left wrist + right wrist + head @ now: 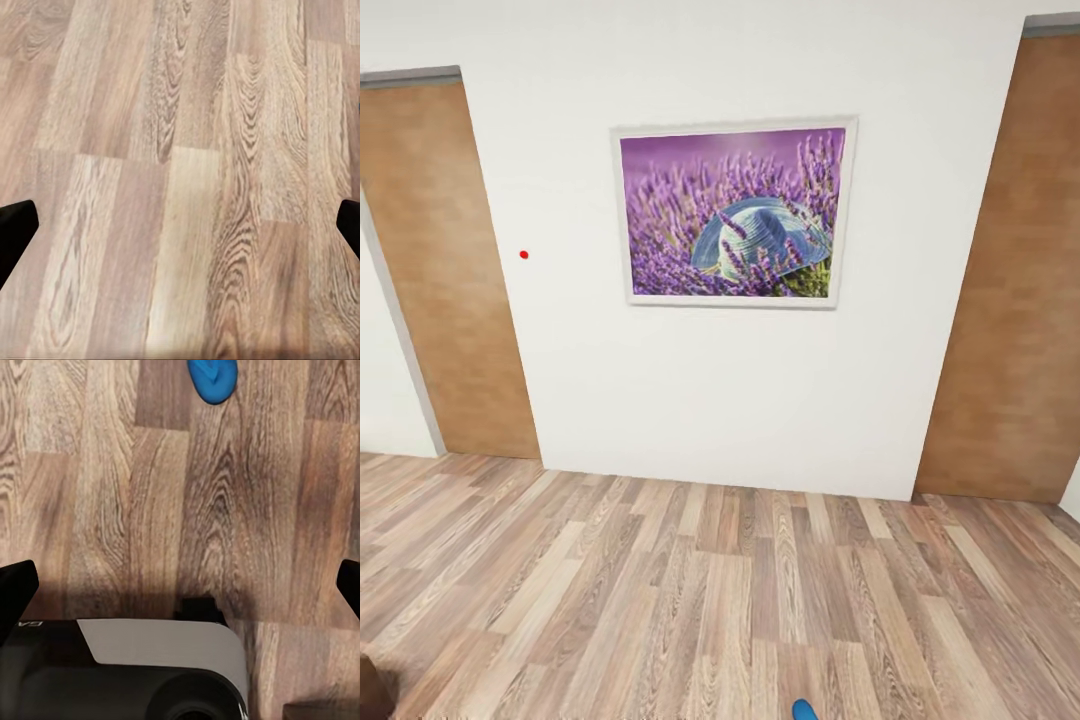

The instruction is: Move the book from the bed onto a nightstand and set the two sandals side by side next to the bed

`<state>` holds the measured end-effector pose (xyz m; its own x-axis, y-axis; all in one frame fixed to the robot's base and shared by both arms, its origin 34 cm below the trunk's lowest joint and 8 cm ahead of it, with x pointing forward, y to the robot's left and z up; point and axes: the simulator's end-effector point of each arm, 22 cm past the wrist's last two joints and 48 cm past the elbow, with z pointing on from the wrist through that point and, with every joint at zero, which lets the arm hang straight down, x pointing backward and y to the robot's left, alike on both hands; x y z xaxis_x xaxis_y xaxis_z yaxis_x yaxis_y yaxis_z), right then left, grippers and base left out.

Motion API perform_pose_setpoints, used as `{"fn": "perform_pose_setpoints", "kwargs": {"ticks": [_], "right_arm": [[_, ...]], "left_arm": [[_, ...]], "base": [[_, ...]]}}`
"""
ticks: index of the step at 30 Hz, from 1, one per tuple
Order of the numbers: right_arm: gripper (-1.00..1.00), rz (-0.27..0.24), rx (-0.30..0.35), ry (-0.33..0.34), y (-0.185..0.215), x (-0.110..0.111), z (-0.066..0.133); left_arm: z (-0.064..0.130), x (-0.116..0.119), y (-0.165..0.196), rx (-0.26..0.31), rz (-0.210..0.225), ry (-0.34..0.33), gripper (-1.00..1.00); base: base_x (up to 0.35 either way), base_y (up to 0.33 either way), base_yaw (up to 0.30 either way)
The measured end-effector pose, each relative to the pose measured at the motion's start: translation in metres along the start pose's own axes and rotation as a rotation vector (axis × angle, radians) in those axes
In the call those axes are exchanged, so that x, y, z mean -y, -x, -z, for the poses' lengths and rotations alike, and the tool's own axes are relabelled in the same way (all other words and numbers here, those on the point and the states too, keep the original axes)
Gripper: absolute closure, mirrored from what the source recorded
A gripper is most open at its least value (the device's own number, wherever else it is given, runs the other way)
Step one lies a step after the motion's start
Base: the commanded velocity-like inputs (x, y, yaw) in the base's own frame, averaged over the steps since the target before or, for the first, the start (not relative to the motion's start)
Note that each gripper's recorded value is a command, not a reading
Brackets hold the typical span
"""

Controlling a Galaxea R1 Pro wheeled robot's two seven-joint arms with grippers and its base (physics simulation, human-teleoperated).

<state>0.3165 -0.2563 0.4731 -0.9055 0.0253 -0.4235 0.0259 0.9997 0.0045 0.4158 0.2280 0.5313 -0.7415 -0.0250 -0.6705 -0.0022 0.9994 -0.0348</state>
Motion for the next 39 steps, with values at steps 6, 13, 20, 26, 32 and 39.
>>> {"fn": "perform_pose_setpoints", "kwargs": {"ticks": [6, 13, 20, 26, 32, 39], "right_arm": [[-1.00, 0.000, -0.002, 0.000, -0.0009, 0.0000, 0.0000], [-1.00, 0.000, -0.005, 0.000, -0.0018, 0.0000, -0.0001], [-1.00, 0.000, -0.007, 0.000, -0.0028, 0.0001, -0.0001], [-1.00, 0.000, -0.009, 0.000, -0.0037, 0.0001, 0.0001], [-1.00, 0.000, -0.012, 0.000, -0.0046, 0.0001, -0.0001], [-1.00, 0.000, -0.014, 0.000, -0.0056, 0.0001, -0.0001]], "left_arm": [[0.0000, 0.0000, -0.0009, -0.002, 0.000, 0.000, -1.00], [0.0000, 0.0000, -0.0019, -0.005, 0.000, 0.000, -1.00], [0.0000, -0.0001, -0.0029, -0.007, 0.000, 0.000, -1.00], [0.0002, -0.0001, -0.0037, -0.009, 0.000, 0.000, -1.00], [0.0000, -0.0001, -0.0047, -0.012, 0.000, 0.000, -1.00], [-0.0001, -0.0001, -0.0057, -0.014, 0.000, 0.000, -1.00]], "base": [[0.000, 0.000, 0.243], [0.000, 0.000, 0.243], [0.004, 0.000, 0.243], [0.145, 0.000, 0.243], [0.093, 0.000, 0.243], [0.012, 0.000, 0.243]]}}
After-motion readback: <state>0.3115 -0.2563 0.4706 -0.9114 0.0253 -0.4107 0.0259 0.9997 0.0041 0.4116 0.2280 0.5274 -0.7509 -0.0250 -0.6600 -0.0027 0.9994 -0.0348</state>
